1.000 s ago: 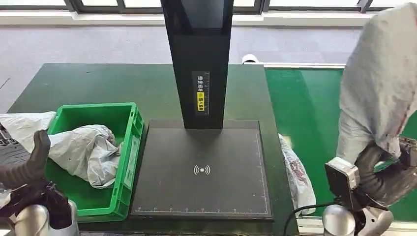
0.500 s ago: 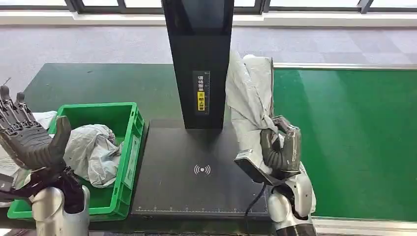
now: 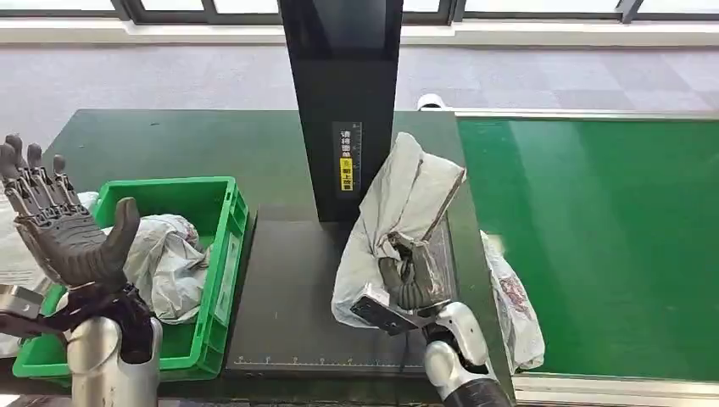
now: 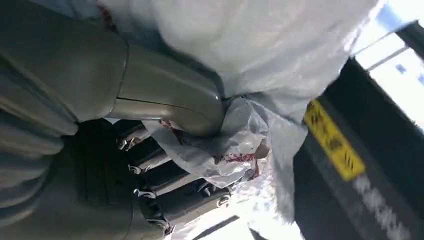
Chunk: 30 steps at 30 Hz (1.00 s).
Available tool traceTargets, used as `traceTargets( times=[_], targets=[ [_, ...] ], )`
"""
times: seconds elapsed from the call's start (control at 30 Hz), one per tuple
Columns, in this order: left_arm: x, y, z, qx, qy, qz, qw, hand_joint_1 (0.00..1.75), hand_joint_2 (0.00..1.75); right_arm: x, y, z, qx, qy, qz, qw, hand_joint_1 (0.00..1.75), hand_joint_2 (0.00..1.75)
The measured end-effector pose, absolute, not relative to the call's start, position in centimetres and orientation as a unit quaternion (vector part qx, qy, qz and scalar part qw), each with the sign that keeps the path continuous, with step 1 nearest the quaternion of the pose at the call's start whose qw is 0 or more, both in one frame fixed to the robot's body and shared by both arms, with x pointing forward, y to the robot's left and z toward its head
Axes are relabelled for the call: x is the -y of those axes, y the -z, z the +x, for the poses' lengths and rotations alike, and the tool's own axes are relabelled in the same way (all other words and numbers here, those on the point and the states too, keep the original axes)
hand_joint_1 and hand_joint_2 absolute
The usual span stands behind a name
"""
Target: Moved the parcel from conveyor to table for the left to box.
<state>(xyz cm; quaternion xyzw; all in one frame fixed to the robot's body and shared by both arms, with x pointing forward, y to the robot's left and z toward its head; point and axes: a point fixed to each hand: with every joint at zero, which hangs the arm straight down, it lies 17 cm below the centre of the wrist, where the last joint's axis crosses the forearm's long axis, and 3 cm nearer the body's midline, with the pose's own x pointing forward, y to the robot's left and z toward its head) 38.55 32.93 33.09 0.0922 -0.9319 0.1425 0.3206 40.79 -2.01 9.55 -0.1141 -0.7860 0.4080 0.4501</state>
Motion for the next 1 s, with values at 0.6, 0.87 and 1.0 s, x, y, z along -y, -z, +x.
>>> traceTargets(
  times=[0.6, 0.87, 1.0],
  targets=[
    [-32.4, -32.3, 39.7, 0.928, -0.140, 0.077, 0.336, 0.00, 1.75, -4.1, -1.2, 36.1, 0.701, -0.515, 0.048, 0.491, 1.75, 1.75],
    [-32.3, -32.1, 39.9, 0.927, -0.144, 0.071, 0.339, 0.00, 1.75, -4.8, -2.5, 35.7, 0.726, -0.484, 0.084, 0.481, 0.00, 1.75],
    [-32.4, -32.0, 39.9, 0.927, -0.145, 0.071, 0.339, 0.00, 1.75, -4.8, -3.2, 35.9, 0.732, -0.476, 0.085, 0.479, 0.00, 1.75]
  ],
)
